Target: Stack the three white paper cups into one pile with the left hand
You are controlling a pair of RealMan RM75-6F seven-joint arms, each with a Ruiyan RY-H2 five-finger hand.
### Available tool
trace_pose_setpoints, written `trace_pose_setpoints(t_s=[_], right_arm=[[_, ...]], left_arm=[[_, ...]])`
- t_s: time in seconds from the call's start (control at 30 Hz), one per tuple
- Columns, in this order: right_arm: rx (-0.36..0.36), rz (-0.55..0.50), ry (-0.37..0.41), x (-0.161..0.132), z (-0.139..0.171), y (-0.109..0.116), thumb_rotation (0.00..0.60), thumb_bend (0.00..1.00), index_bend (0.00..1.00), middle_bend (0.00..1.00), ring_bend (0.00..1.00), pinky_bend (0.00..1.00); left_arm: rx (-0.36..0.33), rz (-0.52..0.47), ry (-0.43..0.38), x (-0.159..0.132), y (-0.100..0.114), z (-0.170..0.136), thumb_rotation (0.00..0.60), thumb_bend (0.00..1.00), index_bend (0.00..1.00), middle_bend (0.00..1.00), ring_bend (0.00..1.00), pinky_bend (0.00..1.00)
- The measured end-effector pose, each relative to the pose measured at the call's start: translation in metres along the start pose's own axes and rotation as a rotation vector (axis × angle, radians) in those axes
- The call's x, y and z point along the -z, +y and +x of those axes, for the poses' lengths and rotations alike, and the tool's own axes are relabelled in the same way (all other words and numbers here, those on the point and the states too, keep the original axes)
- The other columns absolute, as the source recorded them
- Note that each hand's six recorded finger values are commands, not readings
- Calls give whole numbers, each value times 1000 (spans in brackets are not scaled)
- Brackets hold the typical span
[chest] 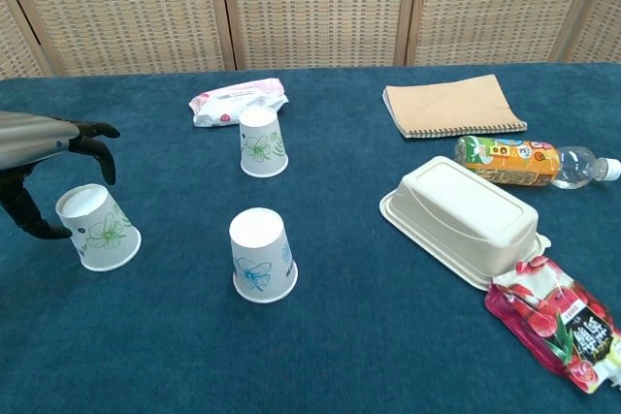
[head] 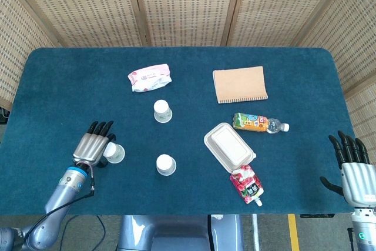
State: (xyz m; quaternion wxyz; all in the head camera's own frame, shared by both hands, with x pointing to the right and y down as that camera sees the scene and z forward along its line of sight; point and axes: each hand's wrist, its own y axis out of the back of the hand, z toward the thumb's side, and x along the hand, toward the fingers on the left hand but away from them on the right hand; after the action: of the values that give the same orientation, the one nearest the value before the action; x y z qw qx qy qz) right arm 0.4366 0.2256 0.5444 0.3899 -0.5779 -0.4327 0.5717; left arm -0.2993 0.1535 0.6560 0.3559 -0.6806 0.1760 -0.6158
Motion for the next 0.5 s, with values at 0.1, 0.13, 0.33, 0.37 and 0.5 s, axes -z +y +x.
trace_pose_setpoints(t_s=[0.1,0.13,0.33,0.37,0.5], right_arm=[[0,0,0,0,0,0,600,56,0,0,0,0],[0,0,0,0,0,0,600,56,0,0,0,0],[0,0,0,0,0,0,600,55,0,0,0,0],[0,0,0,0,0,0,600,55,0,0,0,0],[0,0,0,0,0,0,600,56,0,0,0,0]], left_arm=[[6,18,4,-3,-1,1,600,409,313,0,0,0],[9,27,4,-3,-1,0,600,417,322,0,0,0],[11,58,11,-5,-1,-1,600,426,400,0,0,0],[12,58,11,-6,-1,-1,600,426,401,0,0,0],[4,49,5,-8,-1,-1,600,424,401,0,0,0]])
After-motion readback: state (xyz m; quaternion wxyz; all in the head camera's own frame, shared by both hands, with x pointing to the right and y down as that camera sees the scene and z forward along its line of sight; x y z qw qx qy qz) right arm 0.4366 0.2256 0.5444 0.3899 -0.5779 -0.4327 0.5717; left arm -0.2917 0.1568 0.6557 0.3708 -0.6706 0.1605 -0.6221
